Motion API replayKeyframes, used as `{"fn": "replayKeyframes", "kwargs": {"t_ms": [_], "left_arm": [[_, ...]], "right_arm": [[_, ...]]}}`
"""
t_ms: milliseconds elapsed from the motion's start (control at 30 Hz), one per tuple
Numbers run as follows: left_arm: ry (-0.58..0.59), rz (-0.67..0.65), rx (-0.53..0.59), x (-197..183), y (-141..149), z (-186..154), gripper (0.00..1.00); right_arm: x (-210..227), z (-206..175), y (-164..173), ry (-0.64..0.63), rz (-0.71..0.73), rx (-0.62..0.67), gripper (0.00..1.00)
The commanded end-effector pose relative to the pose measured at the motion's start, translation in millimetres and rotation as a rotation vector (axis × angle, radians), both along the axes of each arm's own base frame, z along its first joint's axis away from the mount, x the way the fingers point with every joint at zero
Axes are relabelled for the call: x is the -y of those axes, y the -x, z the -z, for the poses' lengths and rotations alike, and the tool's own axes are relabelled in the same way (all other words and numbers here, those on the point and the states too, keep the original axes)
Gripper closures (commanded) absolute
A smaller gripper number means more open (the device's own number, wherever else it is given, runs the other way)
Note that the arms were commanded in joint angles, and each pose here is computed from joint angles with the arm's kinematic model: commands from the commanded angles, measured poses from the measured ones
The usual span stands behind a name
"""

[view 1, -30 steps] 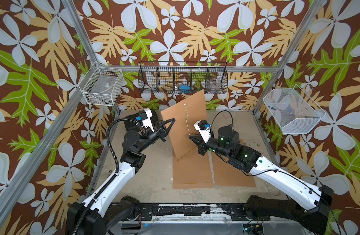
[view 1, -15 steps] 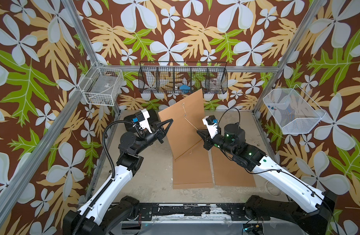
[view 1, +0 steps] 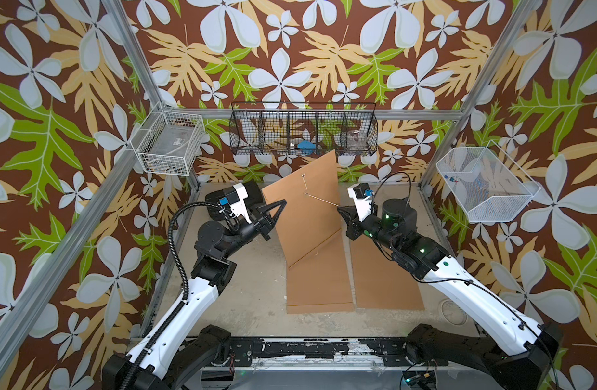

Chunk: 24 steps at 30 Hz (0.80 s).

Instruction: Open the file bag

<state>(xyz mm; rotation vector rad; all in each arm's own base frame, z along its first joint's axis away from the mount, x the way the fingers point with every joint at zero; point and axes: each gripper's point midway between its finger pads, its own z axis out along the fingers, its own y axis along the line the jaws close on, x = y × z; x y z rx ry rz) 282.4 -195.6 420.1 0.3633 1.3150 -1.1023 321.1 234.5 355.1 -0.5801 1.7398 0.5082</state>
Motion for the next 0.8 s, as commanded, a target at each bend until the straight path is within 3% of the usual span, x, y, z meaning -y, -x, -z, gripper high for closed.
{"fn": "replayKeyframes", "kwargs": {"t_ms": [0,367,767], "left_arm": [[-0.011,0.002,0.034,0,3,-3,1.00],[-0.046,0.060,0.006,8,5,16,1.00],[-0.042,0.091,-0.049,13,3,37,1.00]], "right_arm": [[6,-13,-2,-0.004,0.014,0.034,1.00],[6,-50,-3,-0.008,0.005,0.104,1.00],[-17,-74,1,-0.076,-0.113,0.119,1.00]]}}
